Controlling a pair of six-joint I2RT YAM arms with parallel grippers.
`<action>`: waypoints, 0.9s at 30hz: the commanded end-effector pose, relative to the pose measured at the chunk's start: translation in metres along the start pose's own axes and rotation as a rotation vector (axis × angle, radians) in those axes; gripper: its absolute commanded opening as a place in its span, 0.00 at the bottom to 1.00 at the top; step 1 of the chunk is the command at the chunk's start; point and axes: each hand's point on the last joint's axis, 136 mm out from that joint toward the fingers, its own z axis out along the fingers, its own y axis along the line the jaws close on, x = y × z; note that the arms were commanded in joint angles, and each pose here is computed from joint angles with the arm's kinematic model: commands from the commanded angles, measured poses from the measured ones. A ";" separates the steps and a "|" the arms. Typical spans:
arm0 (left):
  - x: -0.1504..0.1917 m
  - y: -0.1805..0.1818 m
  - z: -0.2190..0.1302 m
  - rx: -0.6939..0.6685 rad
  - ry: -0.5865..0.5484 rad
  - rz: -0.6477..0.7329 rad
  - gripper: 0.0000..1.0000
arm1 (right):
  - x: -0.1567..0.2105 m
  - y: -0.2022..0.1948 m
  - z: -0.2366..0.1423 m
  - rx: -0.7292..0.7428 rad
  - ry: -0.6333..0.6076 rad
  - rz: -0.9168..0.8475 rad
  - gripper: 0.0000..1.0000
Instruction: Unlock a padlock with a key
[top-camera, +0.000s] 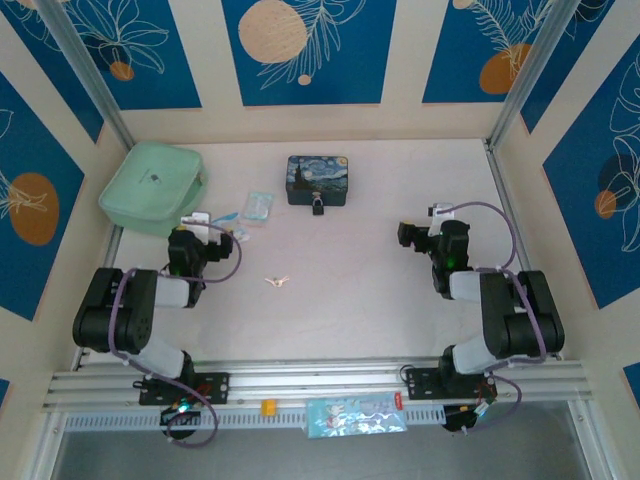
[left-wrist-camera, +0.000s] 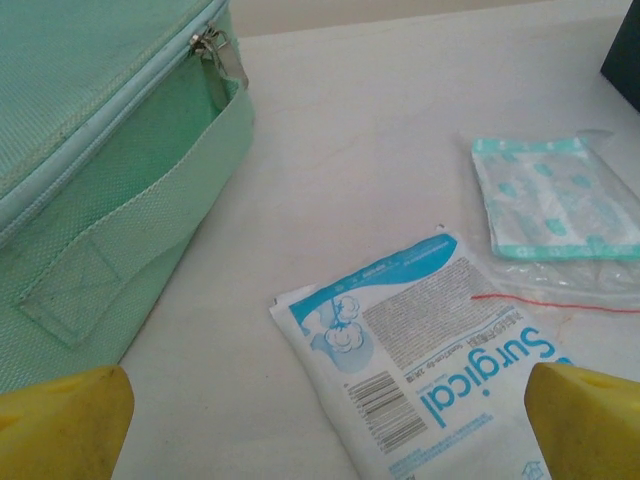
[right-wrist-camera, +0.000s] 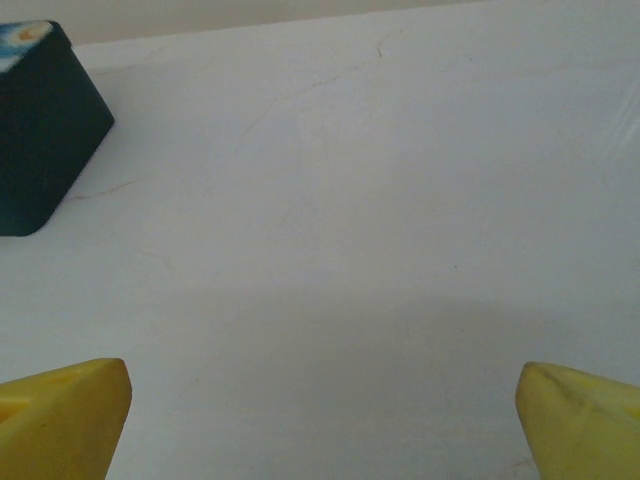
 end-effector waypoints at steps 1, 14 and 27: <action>-0.034 0.010 -0.008 -0.080 -0.021 0.017 1.00 | -0.039 0.015 -0.013 0.006 -0.061 -0.082 0.99; -0.074 0.006 -0.053 -0.048 0.020 -0.502 0.97 | -0.041 0.229 -0.056 -0.554 0.138 -0.346 0.97; -0.038 0.019 -0.067 -0.123 0.073 -0.668 1.00 | 0.056 0.366 -0.095 -0.912 0.708 -0.444 0.67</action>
